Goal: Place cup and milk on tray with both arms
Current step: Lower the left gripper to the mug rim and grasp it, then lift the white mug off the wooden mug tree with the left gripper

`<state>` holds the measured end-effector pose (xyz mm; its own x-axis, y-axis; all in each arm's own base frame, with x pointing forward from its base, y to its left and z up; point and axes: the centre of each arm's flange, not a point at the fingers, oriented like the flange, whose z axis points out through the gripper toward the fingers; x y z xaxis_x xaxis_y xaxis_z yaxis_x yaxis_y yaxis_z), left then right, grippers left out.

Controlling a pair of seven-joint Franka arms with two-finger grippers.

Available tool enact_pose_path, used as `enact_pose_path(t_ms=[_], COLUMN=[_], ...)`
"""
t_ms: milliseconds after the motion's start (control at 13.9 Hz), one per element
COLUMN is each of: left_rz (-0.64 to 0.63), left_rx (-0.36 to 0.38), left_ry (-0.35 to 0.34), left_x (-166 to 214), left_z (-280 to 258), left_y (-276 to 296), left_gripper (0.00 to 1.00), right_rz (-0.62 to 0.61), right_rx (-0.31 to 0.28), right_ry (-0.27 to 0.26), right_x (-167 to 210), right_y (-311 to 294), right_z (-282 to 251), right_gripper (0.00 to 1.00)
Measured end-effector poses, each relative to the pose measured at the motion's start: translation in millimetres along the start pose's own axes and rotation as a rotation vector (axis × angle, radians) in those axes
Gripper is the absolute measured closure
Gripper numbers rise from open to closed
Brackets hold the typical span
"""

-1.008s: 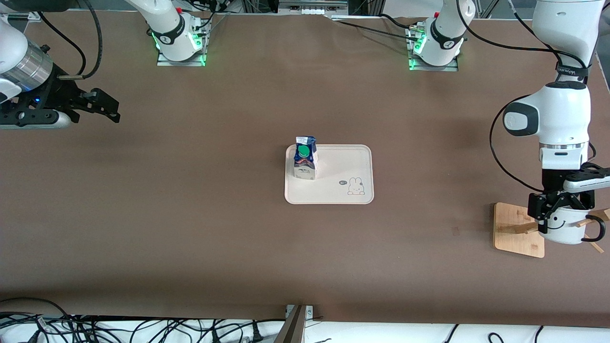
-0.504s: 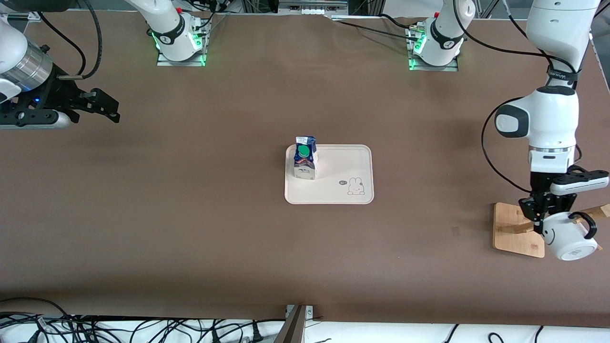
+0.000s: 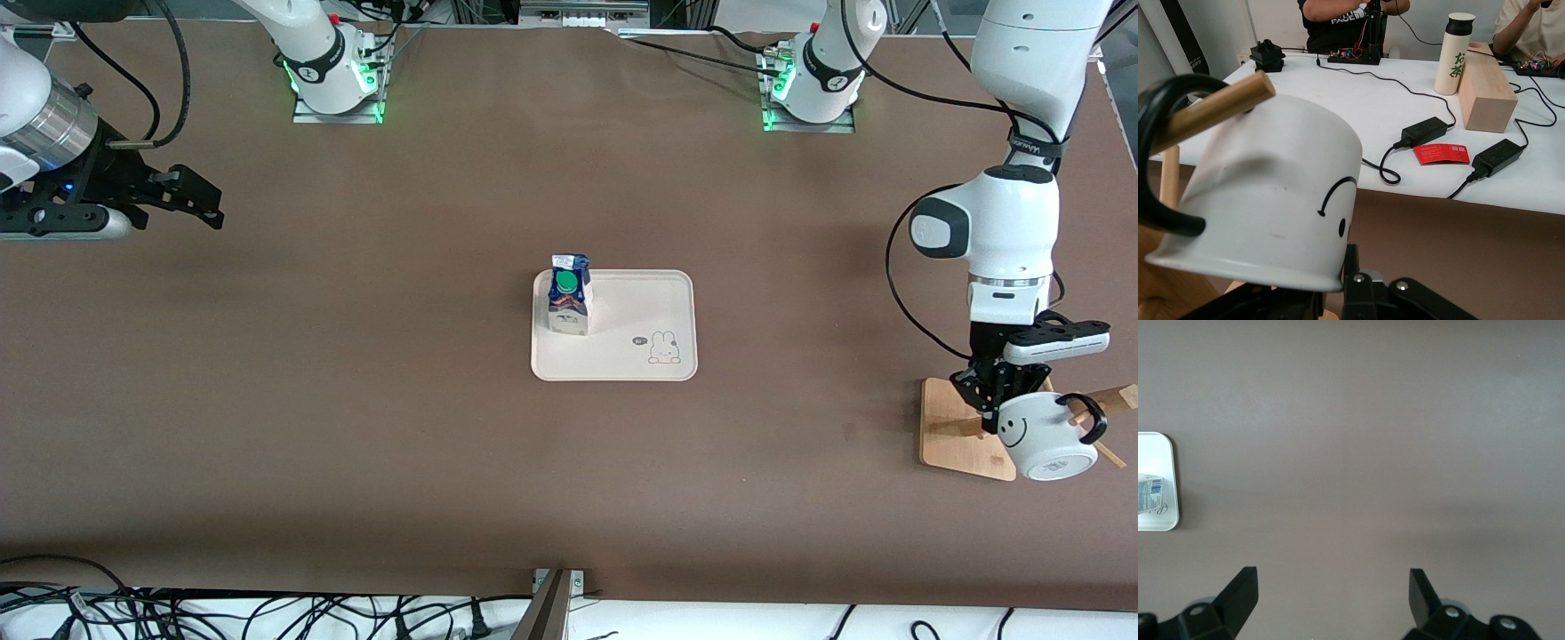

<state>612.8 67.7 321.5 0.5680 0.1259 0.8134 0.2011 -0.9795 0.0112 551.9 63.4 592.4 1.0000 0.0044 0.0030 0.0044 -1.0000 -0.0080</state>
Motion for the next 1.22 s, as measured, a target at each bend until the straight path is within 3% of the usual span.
enact_pose_path(t_ms=[792, 1223], left_rz=[-0.012, -0.013], left_rx=[-0.039, -0.087], left_ry=[0.004, -0.082], left_x=[4.5, 27.3], left_z=[-11.8, -29.7], left_y=[20.1, 32.0], left_gripper=[0.88, 0.88], right_rz=[0.000, 0.001], right_rx=[0.000, 0.000], right_ry=[0.000, 0.000], right_x=[0.0, 0.0], right_y=[0.0, 0.1], right_z=[0.0, -0.1], right_gripper=[0.00, 0.00])
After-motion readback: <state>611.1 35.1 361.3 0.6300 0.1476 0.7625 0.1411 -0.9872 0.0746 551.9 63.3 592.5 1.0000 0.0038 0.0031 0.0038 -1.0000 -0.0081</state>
